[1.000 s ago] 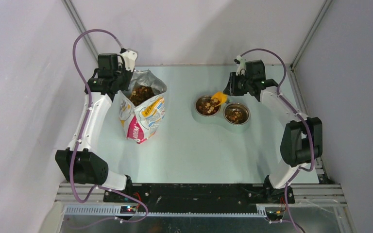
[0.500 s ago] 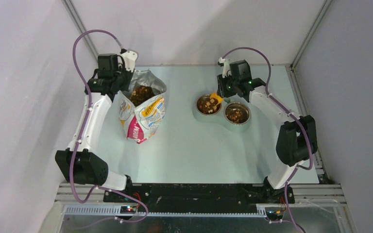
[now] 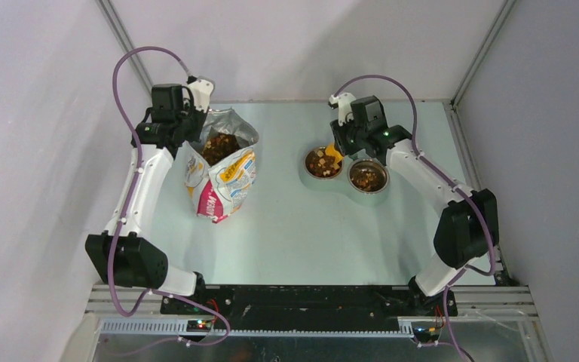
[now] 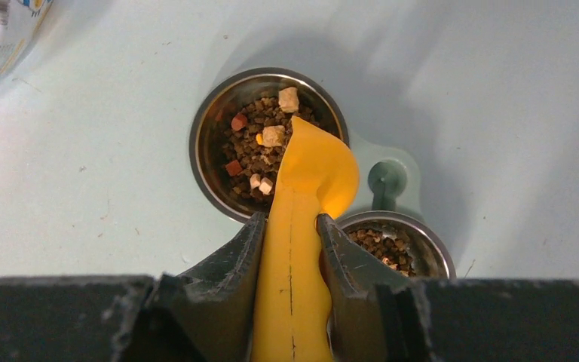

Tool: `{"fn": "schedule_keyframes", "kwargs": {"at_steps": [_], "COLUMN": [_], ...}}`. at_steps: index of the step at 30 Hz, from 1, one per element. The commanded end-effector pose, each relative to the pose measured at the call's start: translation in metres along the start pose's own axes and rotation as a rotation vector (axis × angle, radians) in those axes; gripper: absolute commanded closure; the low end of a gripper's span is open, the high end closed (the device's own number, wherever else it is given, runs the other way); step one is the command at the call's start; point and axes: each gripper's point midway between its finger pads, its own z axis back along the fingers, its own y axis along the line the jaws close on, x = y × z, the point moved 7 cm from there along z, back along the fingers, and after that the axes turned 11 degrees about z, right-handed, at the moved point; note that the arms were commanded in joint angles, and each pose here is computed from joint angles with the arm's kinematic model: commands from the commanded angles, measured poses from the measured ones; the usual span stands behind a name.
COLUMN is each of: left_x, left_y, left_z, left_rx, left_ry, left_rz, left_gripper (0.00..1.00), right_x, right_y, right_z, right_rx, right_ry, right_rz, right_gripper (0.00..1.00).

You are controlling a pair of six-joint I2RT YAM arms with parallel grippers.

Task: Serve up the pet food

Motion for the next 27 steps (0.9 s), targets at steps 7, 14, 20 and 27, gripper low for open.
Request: {"fn": "schedule_keyframes", "kwargs": {"at_steps": [7,14,20,27], "left_x": [-0.006,-0.003,-0.005,0.000], "left_y": [0.000,0.000,-0.001,0.000], "left_z": [0.006,0.007,0.009,0.012], "left_rx": [-0.020,-0.022,-0.027,-0.020], "left_ry": [0.025,0.017,0.025,0.020], "left_rz": [0.004,0.006,0.010,0.006], "left_gripper": [1.00,1.00,1.00,1.00], "right_x": [0.010,0.003,0.013,0.039], "right_y": [0.011,0.001,-0.014,-0.027], "right_z": [0.026,0.034,0.043,0.057], "right_rx": [-0.003,-0.060,-0.087,0.017], "right_ry": [-0.045,-0.038,-0.081,-0.175], "right_rz": [0.129,0.206,0.181,0.092], "right_gripper": [1.00,1.00,1.00,1.00]}}
